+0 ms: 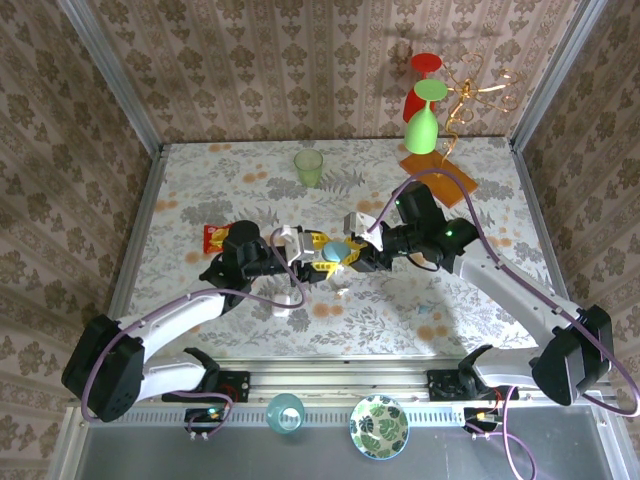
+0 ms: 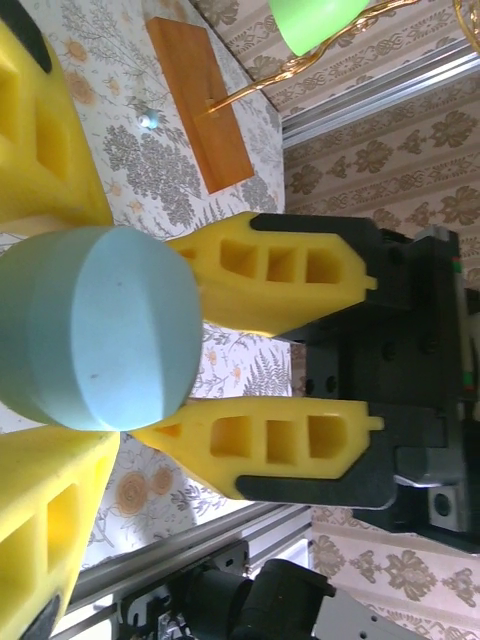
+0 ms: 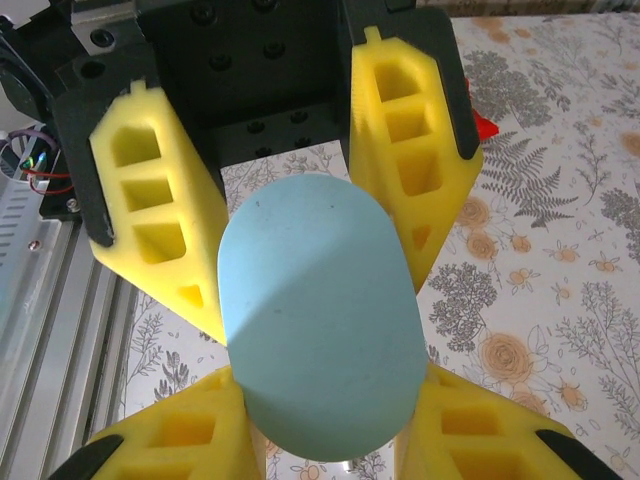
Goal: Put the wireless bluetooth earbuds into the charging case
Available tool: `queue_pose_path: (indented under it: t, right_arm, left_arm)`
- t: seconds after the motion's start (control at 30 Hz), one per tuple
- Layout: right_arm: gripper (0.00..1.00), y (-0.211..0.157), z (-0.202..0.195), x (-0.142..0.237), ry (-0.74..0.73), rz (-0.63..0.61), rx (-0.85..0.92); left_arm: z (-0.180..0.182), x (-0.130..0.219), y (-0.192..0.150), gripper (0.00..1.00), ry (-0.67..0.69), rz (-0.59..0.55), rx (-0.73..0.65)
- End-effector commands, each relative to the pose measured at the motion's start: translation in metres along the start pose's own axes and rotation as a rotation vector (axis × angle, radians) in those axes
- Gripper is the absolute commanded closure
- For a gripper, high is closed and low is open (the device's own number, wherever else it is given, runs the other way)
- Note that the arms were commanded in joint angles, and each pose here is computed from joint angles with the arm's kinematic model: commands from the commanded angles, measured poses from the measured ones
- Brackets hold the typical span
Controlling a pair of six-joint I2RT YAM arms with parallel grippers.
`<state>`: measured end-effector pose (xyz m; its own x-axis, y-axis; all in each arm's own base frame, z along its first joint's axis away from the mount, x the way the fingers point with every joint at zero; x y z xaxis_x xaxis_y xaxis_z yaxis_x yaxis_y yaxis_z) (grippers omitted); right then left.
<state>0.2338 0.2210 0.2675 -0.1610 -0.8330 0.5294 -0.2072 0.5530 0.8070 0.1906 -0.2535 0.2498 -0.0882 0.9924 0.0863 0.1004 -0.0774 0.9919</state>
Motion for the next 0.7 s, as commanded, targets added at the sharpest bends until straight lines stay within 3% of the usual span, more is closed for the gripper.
queue_pose_path:
  t: [0.0, 0.17, 0.3, 0.67]
  right_arm:
    - [0.79, 0.0085, -0.0025, 0.0006, 0.011, -0.014, -0.003]
    - [0.79, 0.0102, -0.0035, 0.0006, 0.004, -0.028, -0.004]
    - [0.79, 0.0132, -0.0033, 0.0017, -0.003, -0.054, 0.002]
    - [0.79, 0.0169, -0.0044, 0.004, -0.017, -0.085, 0.0]
  left_arm:
    - [-0.0007, -0.0025, 0.0015, 0.54, -0.016, -0.019, 0.003]
    - [-0.0008, -0.0036, 0.0001, 0.56, -0.028, -0.018, 0.009]
    - [-0.0003, -0.0033, -0.0015, 0.49, -0.024, -0.016, 0.011]
    - [-0.0006, -0.0019, -0.0029, 0.5, -0.02, -0.022, 0.01]
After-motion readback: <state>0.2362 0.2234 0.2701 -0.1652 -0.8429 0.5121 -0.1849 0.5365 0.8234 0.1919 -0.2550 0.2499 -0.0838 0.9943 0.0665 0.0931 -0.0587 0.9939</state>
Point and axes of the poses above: each hand's point on the last joint's axis, 136 mm out from that joint toward the fingers, its own x axis back along the fingers, its own z axis along the line the jaws close on, y = z × x, the point moved 6 cm from there along x, back along the fingers, and after that the axes turned 13 degrees about x, right-handed, at the moved point
